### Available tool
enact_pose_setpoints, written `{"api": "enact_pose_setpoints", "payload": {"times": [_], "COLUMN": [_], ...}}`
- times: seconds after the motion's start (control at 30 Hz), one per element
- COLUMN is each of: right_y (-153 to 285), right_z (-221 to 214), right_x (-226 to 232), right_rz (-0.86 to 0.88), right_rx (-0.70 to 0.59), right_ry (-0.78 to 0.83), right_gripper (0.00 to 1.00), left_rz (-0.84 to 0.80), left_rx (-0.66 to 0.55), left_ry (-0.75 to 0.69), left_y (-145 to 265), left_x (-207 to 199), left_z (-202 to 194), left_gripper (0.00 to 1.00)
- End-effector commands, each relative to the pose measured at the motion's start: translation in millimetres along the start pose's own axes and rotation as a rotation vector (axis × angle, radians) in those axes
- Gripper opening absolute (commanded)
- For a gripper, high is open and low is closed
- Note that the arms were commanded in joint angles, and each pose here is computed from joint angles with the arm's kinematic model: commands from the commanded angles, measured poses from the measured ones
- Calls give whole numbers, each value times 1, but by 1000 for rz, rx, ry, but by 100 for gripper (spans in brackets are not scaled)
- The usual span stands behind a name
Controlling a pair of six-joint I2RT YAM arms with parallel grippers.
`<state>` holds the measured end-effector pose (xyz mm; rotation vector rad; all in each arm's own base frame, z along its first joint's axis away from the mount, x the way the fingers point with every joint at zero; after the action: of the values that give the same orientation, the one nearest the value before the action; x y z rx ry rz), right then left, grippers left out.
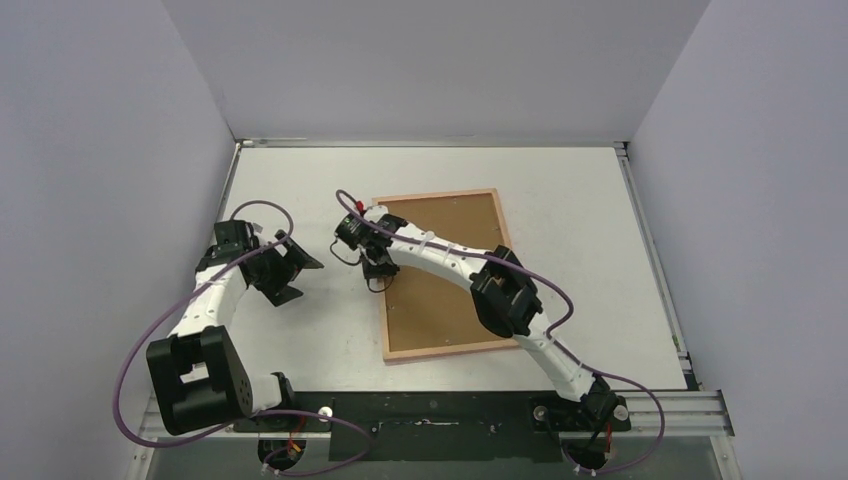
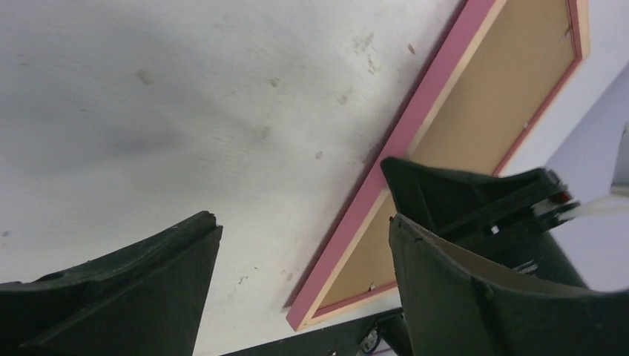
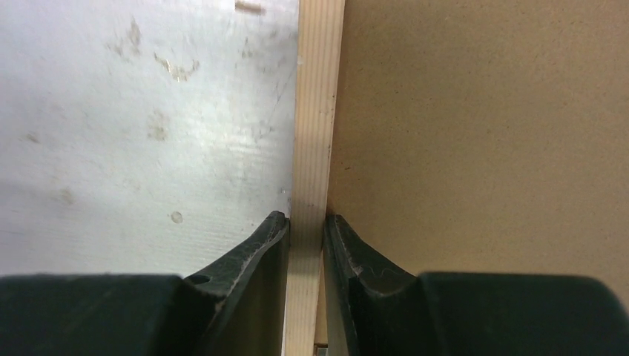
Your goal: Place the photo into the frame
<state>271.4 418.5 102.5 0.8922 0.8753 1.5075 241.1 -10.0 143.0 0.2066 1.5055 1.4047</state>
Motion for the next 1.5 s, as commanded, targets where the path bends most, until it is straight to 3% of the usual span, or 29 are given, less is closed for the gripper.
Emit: {"api": "enact_pose_setpoints", "payload": {"times": [0.0, 0.23, 0.33, 0.47, 0.73, 1.13, 1.33, 1.47], "right_y": [82, 125, 140, 162, 173, 172, 169, 166], "right_z": [78, 104, 113, 119, 118, 119, 118, 121], "right_x": [5, -4, -9, -17, -28, -27, -29, -33], "right_rz": [253, 397, 468, 540, 578, 582, 551, 514], "right_rx": [-175, -211, -211, -231, -237, -254, -254, -274], "right_ry": [-141, -192, -233, -266, -325, -373, -386, -405], "right_gripper": [0, 0, 0, 0, 0, 0, 0, 0], "left_rz": [-252, -459, -520, -545, -650, -609, -612, -615], "left_rx": [6, -11, 42, 135, 167, 173, 187, 184], "left_ry": [-116, -269, -310, -302, -326, -215, -201, -222], "left_y": [7, 28, 27, 19, 21, 14, 10, 10], "left_x": [-29, -66, -81, -95, -130, -126, -131, -134], "left_z": [-5, -25, -43, -64, -83, -99, -107, -105], "left_gripper": [81, 81, 82, 81, 78, 70, 59, 44]}}
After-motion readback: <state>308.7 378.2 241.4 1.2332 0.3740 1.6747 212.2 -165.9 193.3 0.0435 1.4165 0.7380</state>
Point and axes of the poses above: each gripper's point midway between its finger pads, its own y axis back along the fingers, its own x axis along the line the jaws close on, z = x × y, the point moved 7 cm from there along y, back along the fingers, and after that the axes turned 7 degrees about -y, right-handed, at the moved point
